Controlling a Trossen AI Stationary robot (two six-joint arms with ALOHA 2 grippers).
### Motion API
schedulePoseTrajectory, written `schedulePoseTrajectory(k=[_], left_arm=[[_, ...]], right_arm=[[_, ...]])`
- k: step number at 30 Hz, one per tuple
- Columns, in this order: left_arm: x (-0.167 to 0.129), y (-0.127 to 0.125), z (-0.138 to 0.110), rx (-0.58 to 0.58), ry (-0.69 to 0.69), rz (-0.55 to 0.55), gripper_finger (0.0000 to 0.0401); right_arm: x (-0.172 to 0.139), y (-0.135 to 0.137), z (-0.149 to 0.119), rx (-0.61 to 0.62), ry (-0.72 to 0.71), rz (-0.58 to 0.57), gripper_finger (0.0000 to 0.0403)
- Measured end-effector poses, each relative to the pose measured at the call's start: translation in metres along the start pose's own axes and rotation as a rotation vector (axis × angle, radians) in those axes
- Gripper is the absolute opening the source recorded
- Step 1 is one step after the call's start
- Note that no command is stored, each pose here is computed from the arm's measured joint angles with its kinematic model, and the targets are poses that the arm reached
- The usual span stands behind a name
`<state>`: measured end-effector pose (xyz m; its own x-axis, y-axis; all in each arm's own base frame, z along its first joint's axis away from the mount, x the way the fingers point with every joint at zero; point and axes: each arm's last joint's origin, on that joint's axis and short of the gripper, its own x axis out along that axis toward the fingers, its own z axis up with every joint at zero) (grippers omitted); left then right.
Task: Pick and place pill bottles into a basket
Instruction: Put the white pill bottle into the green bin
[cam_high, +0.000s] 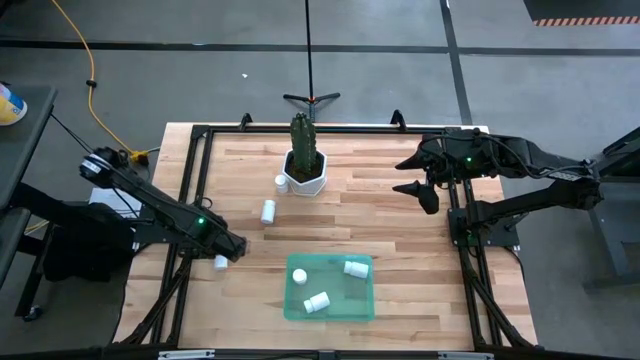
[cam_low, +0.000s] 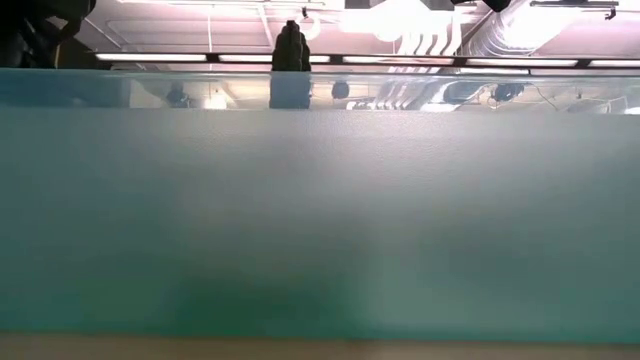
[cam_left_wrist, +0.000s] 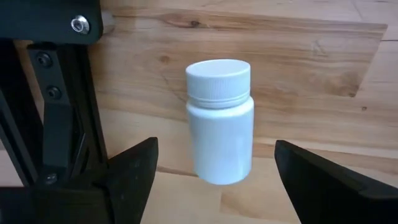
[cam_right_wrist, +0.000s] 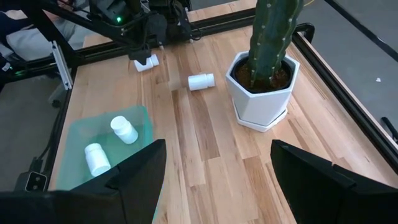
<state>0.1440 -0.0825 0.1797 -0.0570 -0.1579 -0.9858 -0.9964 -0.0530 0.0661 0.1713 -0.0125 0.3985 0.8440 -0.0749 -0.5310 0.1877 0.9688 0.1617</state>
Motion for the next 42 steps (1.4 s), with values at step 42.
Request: schedulePoseTrajectory(k=[42], left_arm=[[0.024,-0.005,0.001,0.009,0.057,-0.038,0.0228]], right_arm=[[0.000,0.000,-0.001,0.018,0.009,0.005,0.0279]])
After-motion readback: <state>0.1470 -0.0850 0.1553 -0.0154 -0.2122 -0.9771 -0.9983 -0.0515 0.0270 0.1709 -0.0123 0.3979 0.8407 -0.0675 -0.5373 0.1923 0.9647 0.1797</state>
